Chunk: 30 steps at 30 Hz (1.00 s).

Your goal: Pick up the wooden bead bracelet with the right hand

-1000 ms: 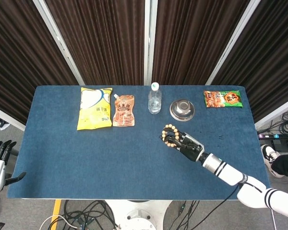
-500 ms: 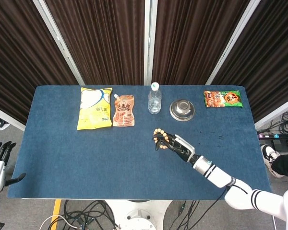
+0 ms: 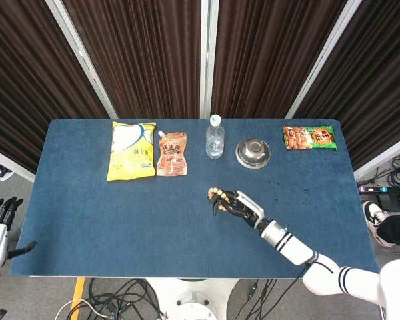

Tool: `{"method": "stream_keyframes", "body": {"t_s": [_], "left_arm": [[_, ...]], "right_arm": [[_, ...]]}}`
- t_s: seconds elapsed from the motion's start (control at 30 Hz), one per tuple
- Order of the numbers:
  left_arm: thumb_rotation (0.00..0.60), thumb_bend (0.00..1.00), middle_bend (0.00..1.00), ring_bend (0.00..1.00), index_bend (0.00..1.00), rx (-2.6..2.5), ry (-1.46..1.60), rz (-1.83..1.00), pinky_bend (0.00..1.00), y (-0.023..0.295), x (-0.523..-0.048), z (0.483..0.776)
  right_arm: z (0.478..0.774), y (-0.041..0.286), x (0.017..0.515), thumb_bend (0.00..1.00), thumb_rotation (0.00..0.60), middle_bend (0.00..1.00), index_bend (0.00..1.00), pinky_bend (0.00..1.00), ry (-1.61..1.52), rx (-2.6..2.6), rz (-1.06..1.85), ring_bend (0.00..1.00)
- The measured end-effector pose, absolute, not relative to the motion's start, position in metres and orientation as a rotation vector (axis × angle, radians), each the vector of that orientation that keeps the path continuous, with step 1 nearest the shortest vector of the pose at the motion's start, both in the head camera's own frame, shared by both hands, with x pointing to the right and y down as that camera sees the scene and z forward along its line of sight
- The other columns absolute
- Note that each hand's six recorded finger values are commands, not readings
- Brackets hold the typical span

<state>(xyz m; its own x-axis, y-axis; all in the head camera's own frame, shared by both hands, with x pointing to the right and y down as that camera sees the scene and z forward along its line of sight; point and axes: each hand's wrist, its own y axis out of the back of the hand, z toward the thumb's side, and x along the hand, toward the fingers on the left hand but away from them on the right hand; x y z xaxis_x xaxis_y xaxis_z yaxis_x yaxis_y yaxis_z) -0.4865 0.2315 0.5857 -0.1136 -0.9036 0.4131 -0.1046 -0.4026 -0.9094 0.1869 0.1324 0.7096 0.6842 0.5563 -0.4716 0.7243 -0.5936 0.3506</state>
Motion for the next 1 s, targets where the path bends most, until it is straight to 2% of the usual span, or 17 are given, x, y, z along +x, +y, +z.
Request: {"method": "stream_keyframes", "body": {"t_s": [0.17,0.43,0.8,1.0], "left_arm": [[0.600,0.00,0.09,0.00,0.12,-1.520,1.135,-1.591,0.00,0.2319,-0.4866,0.5880],[0.600,0.00,0.09,0.00,0.12,-1.519,1.136,-1.593,0.00,0.2312,-0.4870,0.5888],[0.600,0.00,0.09,0.00,0.12,-1.518,1.136,-1.590,0.00,0.2308,-0.4864,0.5885],[0.600,0.00,0.09,0.00,0.12,-1.516,1.138,-1.588,0.00,0.2313,-0.4868,0.5877]], "right_arm": [[0.7124,0.1330,0.1843,0.64,0.277,0.57,0.42,0.00,0.980,2.373,-0.438,0.19],[0.7140,0.1331,0.1832,0.64,0.273,0.58,0.43,0.00,0.976,2.378,-0.444,0.19],[0.7121,0.1307,0.1843,0.90,0.275,0.58,0.44,0.00,0.983,2.376,-0.438,0.20],[0.7092,0.1297,0.1864,1.00,0.278,0.59,0.45,0.00,0.992,2.389,-0.430,0.20]]}}
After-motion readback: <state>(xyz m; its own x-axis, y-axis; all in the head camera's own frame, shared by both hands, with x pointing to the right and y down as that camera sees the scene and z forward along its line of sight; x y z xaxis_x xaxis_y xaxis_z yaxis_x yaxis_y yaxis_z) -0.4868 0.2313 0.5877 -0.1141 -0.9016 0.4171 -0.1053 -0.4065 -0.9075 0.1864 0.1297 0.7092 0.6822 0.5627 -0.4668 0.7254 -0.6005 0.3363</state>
